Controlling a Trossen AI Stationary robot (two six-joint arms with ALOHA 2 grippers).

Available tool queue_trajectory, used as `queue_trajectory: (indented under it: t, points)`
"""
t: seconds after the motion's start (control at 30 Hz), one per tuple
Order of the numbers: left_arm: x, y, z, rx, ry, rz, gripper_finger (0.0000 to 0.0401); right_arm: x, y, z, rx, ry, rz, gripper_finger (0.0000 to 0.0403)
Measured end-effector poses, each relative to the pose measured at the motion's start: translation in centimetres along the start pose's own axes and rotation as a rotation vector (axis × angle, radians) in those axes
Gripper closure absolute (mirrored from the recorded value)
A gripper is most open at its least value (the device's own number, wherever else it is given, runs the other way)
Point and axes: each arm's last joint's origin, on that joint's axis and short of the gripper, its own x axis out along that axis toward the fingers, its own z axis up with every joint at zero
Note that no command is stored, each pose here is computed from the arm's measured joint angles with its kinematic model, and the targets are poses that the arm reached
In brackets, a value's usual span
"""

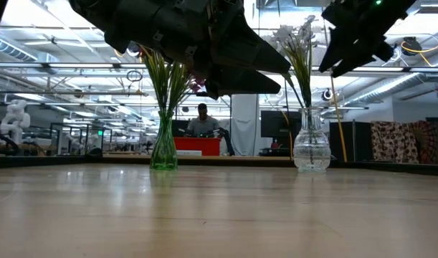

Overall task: Sort flowers into vase by color
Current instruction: Put the white flower into the transparent vase

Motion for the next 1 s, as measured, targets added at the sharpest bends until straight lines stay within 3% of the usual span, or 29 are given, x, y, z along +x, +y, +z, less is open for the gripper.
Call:
queue_trajectory:
  t: [0.47,0.63,0.83,1.0]
  points:
    - [0.0,0.0,0.0,-0.001,0.003,0.000,0.0146,-3.2,3.0,-4.6,-0.013,0.081,0.161,0.0181]
    - [0.0,-0.3,0.0,0.002,0.000,-0.017,0.0146,-4.1,4.3,-6.5,-0.041,0.050,0.185,0.0181]
    - [-0.3,-3.1,0.1,0.025,-0.058,-0.087,0.0146,-4.5,6.4,-8.9,-0.061,-0.037,0.208,0.0181]
    - [-1.1,-6.5,-0.5,0.048,-0.089,0.001,0.0146,-4.2,8.7,-11.3,-0.086,-0.039,0.248,0.0181]
